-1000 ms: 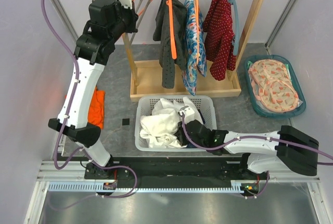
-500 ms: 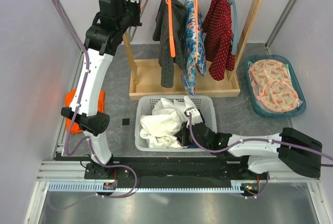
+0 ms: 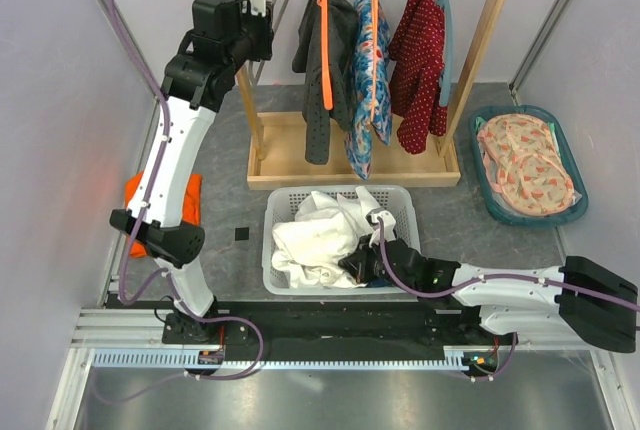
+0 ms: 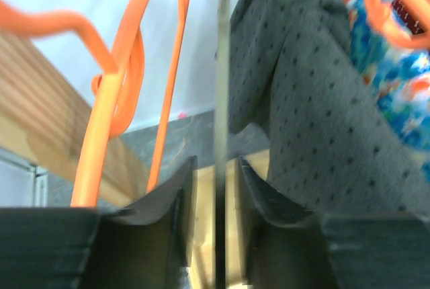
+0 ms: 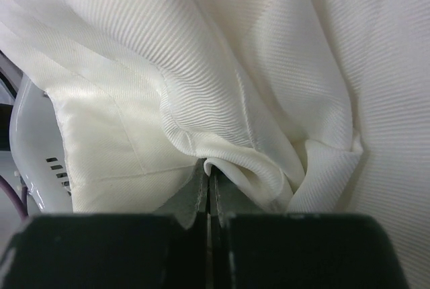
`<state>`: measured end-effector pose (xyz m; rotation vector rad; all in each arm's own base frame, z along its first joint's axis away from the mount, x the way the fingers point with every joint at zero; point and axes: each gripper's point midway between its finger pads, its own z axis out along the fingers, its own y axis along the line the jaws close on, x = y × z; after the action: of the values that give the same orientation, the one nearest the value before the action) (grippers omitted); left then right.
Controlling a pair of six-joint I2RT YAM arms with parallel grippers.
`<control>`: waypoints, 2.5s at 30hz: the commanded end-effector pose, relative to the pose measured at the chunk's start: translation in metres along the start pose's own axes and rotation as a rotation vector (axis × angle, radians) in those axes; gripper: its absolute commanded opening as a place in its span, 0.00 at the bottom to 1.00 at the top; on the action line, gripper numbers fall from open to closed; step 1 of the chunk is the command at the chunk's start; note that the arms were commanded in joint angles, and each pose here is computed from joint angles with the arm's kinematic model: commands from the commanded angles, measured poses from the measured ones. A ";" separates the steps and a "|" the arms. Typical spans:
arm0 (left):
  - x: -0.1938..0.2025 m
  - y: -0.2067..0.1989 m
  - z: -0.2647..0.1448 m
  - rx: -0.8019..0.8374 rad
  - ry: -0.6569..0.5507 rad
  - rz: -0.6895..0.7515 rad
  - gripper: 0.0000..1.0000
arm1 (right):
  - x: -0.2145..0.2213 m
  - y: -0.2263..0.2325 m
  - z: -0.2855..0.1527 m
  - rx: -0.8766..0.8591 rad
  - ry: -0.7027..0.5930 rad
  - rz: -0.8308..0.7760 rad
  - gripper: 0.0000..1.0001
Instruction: Remove the skirt from the hanger
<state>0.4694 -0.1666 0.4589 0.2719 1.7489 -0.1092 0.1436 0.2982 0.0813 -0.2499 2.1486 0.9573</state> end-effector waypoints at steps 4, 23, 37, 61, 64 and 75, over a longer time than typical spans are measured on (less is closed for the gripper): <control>-0.031 0.001 -0.059 0.048 -0.080 -0.043 0.92 | -0.017 0.009 -0.005 0.001 -0.029 -0.018 0.00; -0.109 -0.085 -0.109 0.271 -0.340 -0.028 1.00 | -0.079 0.061 -0.096 -0.045 -0.016 -0.154 0.89; -0.048 -0.120 -0.023 0.266 -0.175 -0.049 1.00 | -0.184 0.094 -0.059 0.050 -0.412 -0.284 0.51; -0.058 -0.116 -0.016 0.237 -0.215 -0.015 0.03 | -0.068 -0.013 -0.007 0.177 -0.185 -0.043 0.11; -0.082 -0.109 -0.027 0.225 -0.295 0.001 0.02 | -0.098 0.028 -0.020 0.061 -0.195 -0.058 0.51; -0.139 -0.086 -0.091 0.234 -0.461 -0.068 0.02 | -0.205 0.106 -0.099 -0.089 -0.395 -0.116 0.81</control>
<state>0.4341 -0.2776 0.5030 0.4189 1.5564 -0.3298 0.1853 0.2906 0.2701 -0.1956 1.8290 0.9238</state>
